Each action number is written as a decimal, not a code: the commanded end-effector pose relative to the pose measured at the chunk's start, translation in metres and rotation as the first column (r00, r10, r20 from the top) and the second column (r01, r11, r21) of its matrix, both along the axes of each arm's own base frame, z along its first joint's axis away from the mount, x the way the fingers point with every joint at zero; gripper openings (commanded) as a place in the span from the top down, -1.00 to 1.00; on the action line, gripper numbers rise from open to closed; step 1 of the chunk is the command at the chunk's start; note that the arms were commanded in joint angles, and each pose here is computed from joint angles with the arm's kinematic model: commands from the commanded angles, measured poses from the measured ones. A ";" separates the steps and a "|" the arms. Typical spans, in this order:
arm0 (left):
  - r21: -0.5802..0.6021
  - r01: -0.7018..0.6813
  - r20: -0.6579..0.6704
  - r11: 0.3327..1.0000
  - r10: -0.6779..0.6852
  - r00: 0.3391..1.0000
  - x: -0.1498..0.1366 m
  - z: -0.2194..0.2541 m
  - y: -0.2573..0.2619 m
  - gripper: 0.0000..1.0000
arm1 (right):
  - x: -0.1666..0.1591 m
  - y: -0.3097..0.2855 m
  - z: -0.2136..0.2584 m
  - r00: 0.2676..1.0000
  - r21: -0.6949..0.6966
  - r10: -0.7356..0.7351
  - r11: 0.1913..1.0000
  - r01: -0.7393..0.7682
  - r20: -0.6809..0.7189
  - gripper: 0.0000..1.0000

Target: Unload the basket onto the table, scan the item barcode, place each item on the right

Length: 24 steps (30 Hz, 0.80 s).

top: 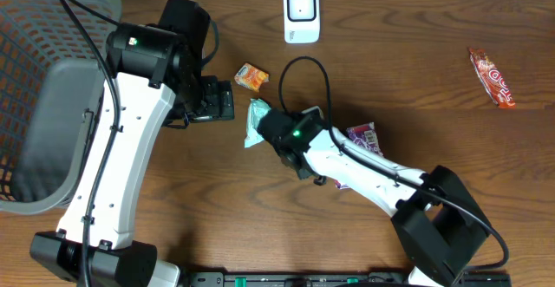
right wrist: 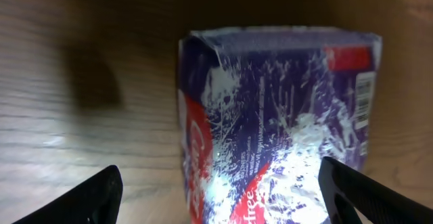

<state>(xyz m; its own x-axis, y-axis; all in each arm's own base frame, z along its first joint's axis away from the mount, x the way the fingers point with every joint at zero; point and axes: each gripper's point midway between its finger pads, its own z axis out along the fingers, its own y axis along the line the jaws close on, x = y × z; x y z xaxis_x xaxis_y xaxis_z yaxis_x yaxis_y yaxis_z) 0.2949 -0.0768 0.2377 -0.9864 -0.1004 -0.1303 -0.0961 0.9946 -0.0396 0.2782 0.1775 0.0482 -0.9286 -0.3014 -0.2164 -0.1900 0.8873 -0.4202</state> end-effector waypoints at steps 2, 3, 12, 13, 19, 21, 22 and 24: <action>0.006 -0.002 0.000 1.000 0.002 1.000 0.001 0.000 0.001 -0.96 | -0.005 -0.013 -0.015 0.999 -0.026 -0.022 0.999 0.023 0.046 -0.66; 0.006 -0.002 0.000 1.000 0.002 1.000 0.001 0.000 0.001 -0.96 | -0.006 -0.015 -0.021 0.999 -0.024 -0.022 0.999 0.023 0.047 -0.61; 0.007 -0.002 0.000 1.000 0.002 1.000 0.001 0.000 0.001 -0.96 | -0.006 -0.025 -0.031 0.998 -0.022 -0.044 0.999 0.045 0.054 0.98; 0.007 -0.002 0.000 1.000 0.002 1.000 0.001 0.000 0.001 -0.96 | -0.003 -0.024 -0.029 0.997 -0.016 -0.051 0.999 0.052 0.054 0.98; 0.006 -0.002 0.000 1.000 0.002 1.000 0.001 0.000 0.001 -0.96 | 0.038 0.002 0.007 1.000 0.181 -0.025 0.983 0.027 -0.018 0.98; 0.007 -0.002 0.000 1.000 0.002 1.000 0.001 0.000 0.001 -0.96 | 0.048 0.016 0.018 0.998 0.298 0.016 0.955 0.004 -0.064 0.98; 0.006 -0.002 0.000 1.000 0.002 1.000 0.001 0.000 0.001 -0.95 | 0.052 0.023 0.025 0.995 0.365 0.038 0.931 -0.003 -0.088 0.98; 0.006 -0.002 0.000 1.000 0.002 1.000 0.001 0.000 0.001 -0.95 | 0.058 0.036 0.038 0.988 0.500 0.084 0.866 -0.008 -0.129 0.98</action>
<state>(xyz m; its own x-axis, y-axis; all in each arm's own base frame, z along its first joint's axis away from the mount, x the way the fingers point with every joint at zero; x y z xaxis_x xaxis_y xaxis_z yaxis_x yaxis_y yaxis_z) 0.2948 -0.0768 0.2376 -0.9864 -0.1004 -0.1299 -0.0961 0.9946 -0.0394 0.3285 0.1821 0.0612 -0.9511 -0.1826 -0.2491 -0.1406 0.9741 -0.1772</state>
